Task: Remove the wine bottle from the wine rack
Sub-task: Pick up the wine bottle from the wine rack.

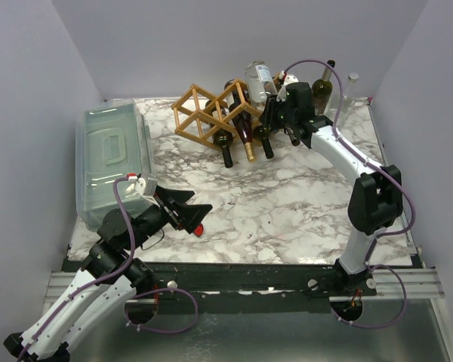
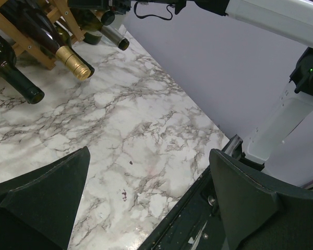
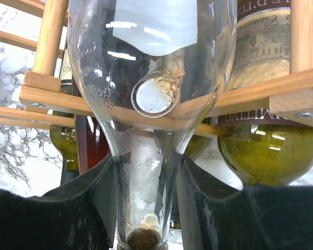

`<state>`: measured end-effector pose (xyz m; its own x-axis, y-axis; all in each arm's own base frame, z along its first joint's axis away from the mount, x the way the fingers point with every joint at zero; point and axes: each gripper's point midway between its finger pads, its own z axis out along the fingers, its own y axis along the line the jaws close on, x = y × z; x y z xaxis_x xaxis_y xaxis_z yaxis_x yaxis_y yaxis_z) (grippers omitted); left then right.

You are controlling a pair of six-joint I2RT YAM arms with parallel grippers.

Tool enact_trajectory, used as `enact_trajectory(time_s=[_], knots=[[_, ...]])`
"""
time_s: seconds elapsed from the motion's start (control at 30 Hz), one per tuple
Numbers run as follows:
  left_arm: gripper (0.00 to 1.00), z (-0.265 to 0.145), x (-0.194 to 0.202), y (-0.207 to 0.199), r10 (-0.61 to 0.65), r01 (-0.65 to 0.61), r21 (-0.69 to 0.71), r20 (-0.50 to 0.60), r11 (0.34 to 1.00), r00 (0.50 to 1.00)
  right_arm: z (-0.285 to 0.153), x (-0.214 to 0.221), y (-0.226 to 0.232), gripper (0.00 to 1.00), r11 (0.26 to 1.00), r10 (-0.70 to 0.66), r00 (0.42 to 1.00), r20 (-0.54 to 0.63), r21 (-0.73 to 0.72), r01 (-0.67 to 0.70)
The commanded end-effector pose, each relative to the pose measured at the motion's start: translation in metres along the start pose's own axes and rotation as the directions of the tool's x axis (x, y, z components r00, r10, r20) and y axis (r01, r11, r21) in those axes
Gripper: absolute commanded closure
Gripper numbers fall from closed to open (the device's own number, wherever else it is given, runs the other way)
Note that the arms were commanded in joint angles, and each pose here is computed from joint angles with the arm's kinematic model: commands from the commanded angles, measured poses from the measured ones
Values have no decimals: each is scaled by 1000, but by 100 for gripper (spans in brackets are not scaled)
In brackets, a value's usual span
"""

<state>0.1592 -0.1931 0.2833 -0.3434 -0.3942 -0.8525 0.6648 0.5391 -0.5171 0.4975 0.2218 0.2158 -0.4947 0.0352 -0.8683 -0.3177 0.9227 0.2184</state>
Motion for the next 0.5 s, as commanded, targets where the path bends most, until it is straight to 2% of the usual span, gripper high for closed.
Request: enact_trajectory(time_s=[0.0, 0.47], knots=[[1, 0, -1, 6, 1, -1, -29, 12, 1000, 1000, -49, -104, 28, 100, 997, -13, 953, 304, -63, 33], [1, 0, 0, 7, 0, 0, -28, 11, 1000, 1000, -65, -118, 29, 100, 997, -11, 945, 328, -68, 35]])
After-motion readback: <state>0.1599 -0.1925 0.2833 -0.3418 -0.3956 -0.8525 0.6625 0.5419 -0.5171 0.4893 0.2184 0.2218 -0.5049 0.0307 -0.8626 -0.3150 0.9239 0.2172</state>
